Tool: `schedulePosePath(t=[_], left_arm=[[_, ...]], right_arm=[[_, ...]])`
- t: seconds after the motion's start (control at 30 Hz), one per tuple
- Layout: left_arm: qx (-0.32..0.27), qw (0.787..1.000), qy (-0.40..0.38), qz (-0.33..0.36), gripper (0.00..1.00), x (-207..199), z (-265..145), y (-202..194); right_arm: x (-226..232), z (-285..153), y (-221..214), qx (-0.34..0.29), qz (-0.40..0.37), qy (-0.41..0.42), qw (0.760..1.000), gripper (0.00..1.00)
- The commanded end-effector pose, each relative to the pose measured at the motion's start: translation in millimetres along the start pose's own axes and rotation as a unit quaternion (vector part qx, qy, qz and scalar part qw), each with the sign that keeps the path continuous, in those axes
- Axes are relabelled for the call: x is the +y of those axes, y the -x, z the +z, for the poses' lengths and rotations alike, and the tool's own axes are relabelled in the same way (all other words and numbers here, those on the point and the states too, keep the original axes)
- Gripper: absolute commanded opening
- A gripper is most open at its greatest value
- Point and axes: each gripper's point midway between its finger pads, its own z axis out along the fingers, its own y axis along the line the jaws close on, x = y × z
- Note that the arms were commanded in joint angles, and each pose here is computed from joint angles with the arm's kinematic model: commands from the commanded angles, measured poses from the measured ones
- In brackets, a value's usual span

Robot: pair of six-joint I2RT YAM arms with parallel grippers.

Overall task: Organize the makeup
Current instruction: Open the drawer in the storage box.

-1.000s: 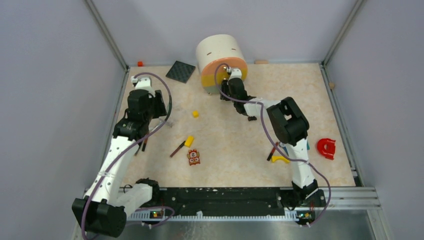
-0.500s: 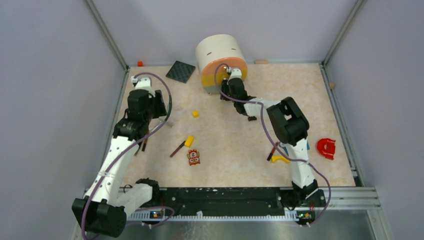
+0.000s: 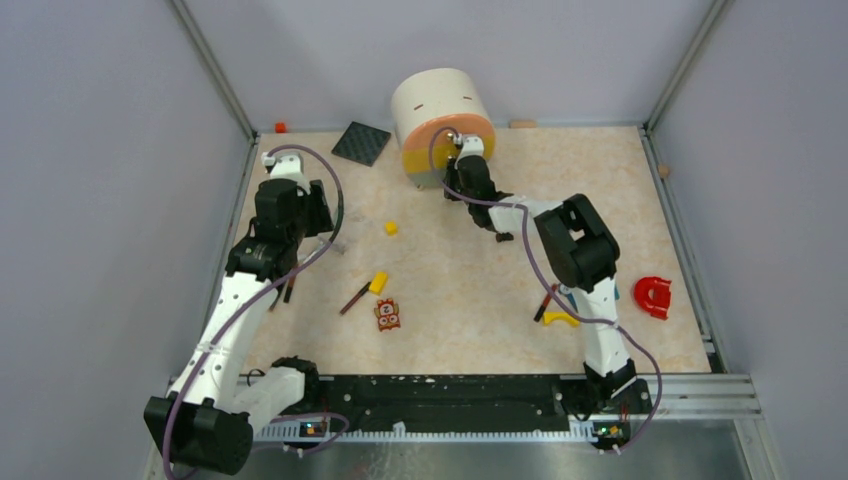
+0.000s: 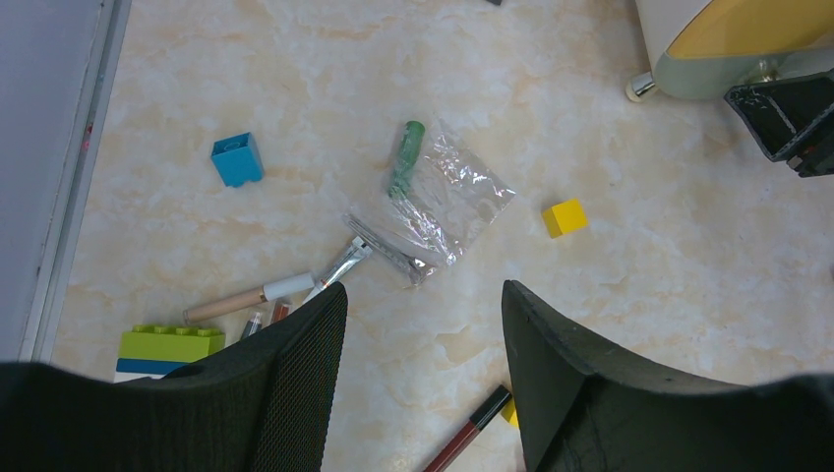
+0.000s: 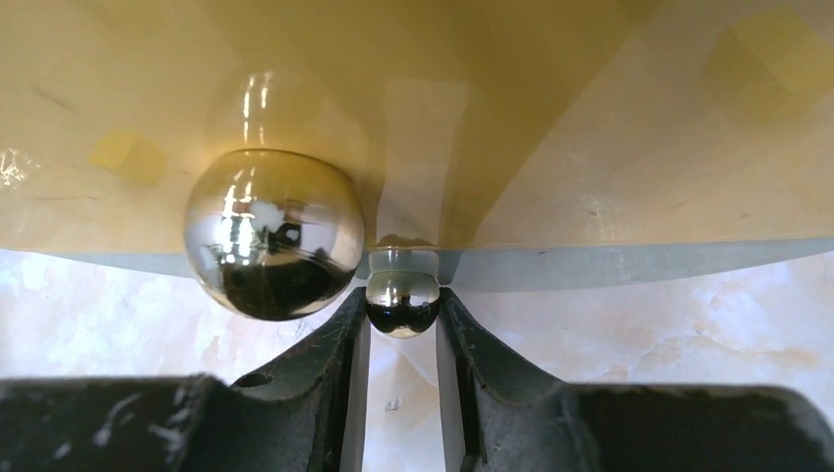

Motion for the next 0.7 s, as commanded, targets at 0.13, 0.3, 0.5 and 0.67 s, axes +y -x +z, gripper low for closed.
schedulePosePath(t=[0.13, 0.3, 0.5, 0.67], left_arm=[[-0.033, 0.999, -0.009, -0.002, 0.65, -1.8, -3.2, 15.7], [-0.031, 0.999, -0.01, -0.002, 0.65, -2.5, -2.4, 15.2], [-0.031, 0.999, -0.01, -0.002, 0.65, -2.2, -1.9, 14.6], [-0.03, 0.999, -0.012, -0.002, 0.65, -3.3, -1.7, 14.6]], right_arm=[[10.9, -20.7, 52.8, -0.065, 0.006, 0.024, 0.998, 0.1], [10.8, -34.6, 33.3, -0.05, 0.006, 0.028, 0.998, 0.08], [8.1, -56.7, 19.0, -0.036, 0.006, 0.029, 0.999, 0.07], [7.7, -75.1, 6.6, -0.02, -0.009, 0.024, 0.999, 0.07]])
